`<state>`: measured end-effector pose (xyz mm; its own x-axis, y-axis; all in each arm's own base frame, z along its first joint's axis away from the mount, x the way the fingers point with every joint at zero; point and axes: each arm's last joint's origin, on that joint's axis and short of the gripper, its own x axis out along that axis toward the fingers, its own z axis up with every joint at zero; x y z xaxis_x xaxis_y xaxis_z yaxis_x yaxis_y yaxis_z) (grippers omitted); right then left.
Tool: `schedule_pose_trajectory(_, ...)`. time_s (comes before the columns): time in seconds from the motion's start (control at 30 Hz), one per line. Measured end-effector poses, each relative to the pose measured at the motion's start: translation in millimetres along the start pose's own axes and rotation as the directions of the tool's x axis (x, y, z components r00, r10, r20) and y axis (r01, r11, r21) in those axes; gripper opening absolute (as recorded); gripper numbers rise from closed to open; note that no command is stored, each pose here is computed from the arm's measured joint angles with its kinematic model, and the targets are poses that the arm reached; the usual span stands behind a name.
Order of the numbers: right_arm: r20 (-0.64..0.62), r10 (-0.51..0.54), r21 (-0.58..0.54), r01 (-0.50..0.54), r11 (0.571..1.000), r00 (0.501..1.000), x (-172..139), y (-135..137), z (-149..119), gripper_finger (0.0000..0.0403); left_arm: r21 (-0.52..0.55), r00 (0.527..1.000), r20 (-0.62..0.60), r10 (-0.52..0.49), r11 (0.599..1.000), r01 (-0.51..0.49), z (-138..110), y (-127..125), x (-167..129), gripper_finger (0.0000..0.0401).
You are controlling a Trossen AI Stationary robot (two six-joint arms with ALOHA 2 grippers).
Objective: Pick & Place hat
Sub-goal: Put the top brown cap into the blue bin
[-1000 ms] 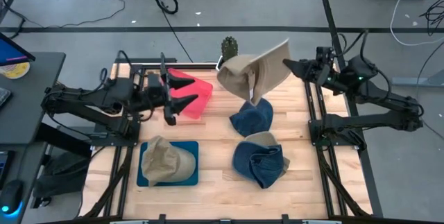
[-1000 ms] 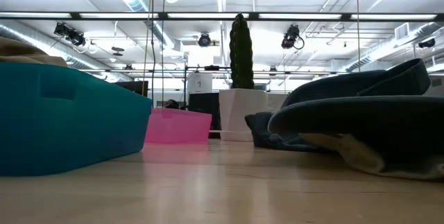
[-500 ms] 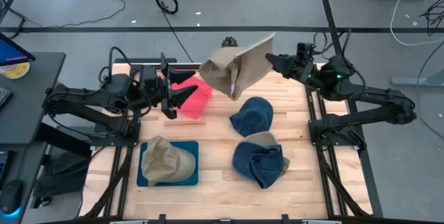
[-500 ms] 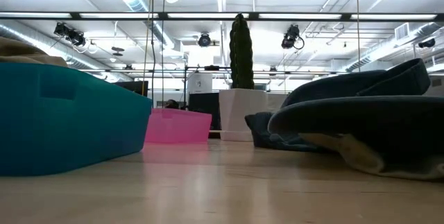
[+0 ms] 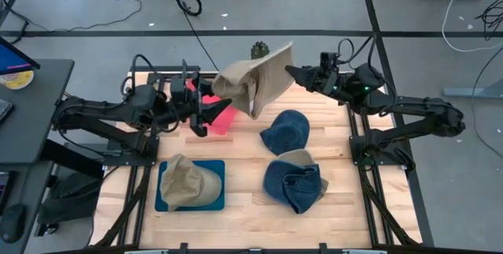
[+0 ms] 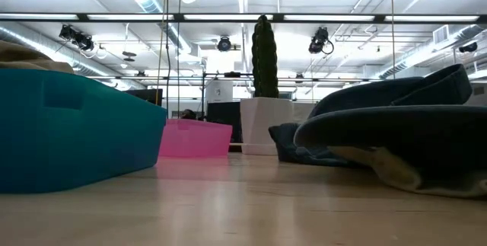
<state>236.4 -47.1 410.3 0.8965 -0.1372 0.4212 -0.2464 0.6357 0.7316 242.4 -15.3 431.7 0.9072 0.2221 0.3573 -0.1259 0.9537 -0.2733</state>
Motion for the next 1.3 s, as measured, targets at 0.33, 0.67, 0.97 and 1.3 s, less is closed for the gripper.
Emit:
schedule_pose_trajectory(0.33, 0.015, 0.024, -0.023, -0.024, 0.999, 1.000, 0, 4, 0, 0.0006, 0.159, 1.000, -0.002, 0.014, 0.987, -0.014, 0, 3, 1, 0.0186)
schedule_pose_trajectory(0.67, 0.005, 0.019, -0.023, -0.019, 1.000, 1.000, 0, 3, -1, 0.0006, 0.273, 1.000, -0.001, 0.014, 0.962, -0.014, 0, 3, 1, 0.0023)
schedule_pose_trajectory(0.97, 0.013, 0.049, -0.057, -0.049, 0.997, 0.999, -3, 8, 2, 0.0091, 0.418, 1.000, -0.001, 0.006, 0.909, -0.005, 1, 1, -1, 0.0019)
schedule_pose_trajectory(1.3, -0.013, 0.190, -0.074, -0.190, 0.979, 0.982, -28, 36, 25, 0.0232, 0.656, 0.999, 0.038, -0.028, 0.755, -0.004, 16, -5, -12, 0.0019)
